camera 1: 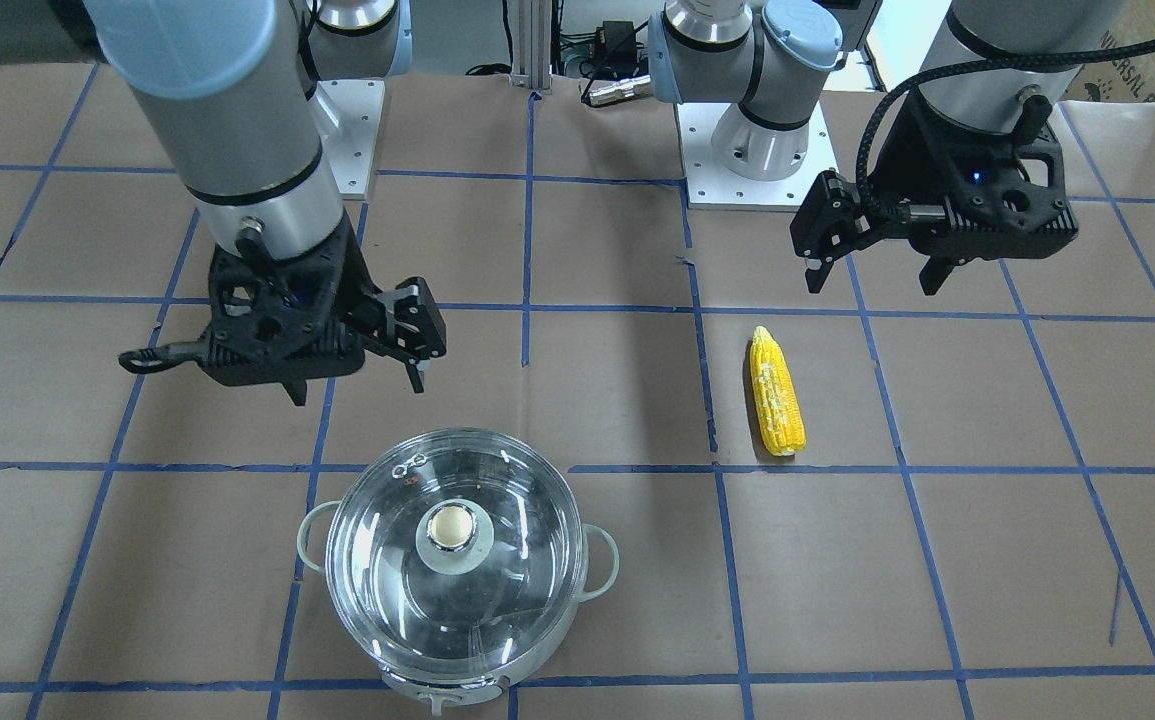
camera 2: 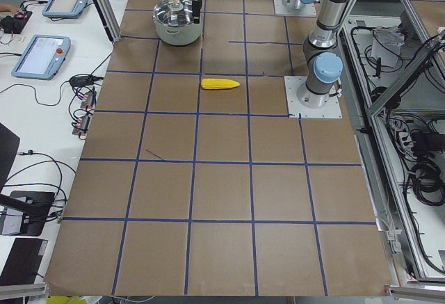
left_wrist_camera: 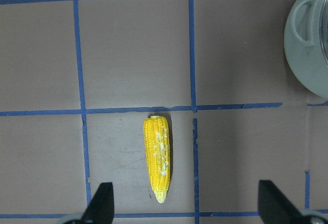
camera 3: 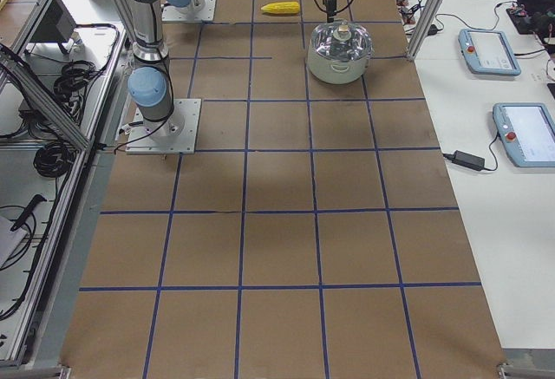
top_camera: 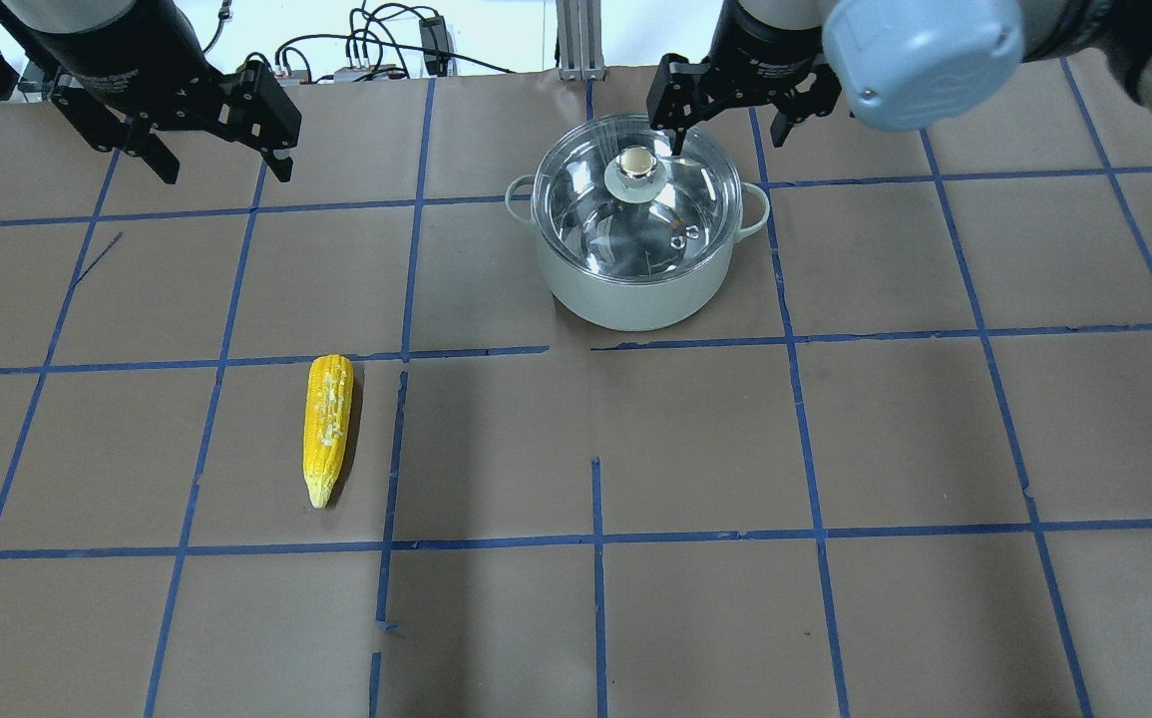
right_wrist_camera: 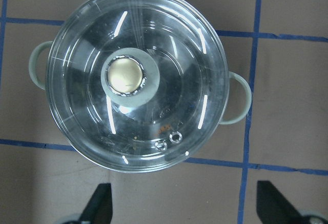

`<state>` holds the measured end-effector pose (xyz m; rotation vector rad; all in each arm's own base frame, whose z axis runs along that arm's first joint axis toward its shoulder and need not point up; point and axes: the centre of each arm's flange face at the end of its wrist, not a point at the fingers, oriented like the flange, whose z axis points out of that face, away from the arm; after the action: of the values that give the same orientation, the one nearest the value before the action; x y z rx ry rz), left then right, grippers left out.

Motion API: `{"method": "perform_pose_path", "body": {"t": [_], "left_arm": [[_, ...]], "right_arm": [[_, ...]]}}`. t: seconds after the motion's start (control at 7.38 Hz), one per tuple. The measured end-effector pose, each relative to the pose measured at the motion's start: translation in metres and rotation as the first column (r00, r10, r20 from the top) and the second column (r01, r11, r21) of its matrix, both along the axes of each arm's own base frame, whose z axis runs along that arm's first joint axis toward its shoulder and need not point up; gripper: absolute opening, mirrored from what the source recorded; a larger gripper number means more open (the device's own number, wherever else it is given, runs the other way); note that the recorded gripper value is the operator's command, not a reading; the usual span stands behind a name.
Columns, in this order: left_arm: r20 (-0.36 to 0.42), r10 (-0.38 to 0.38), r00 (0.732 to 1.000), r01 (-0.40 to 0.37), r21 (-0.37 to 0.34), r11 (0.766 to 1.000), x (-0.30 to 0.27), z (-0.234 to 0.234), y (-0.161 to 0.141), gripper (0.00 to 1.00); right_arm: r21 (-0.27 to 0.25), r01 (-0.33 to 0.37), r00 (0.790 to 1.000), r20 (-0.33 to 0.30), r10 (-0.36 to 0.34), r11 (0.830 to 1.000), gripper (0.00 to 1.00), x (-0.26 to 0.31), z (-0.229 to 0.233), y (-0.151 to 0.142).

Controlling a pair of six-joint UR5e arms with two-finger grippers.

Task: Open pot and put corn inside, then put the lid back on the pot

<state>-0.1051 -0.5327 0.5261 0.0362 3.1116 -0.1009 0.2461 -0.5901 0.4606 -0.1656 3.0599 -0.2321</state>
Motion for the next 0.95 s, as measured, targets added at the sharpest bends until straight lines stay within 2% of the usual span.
{"method": "perform_pose_path", "body": {"t": [0.54,0.95], "left_arm": [[0.001,0.000,1.000,0.000,0.000,1.000,0.000,-0.001,0.000,1.00],[0.001,0.000,1.000,0.000,-0.001,1.000,0.000,-0.001,0.001,1.00]], "right_arm": [[0.038,-0.041,0.999,-0.006,0.041,0.998,0.98,0.031,-0.053,-0.066],[0.058,-0.045,0.999,-0.010,0.045,0.997,0.96,0.044,-0.081,-0.090]]}}
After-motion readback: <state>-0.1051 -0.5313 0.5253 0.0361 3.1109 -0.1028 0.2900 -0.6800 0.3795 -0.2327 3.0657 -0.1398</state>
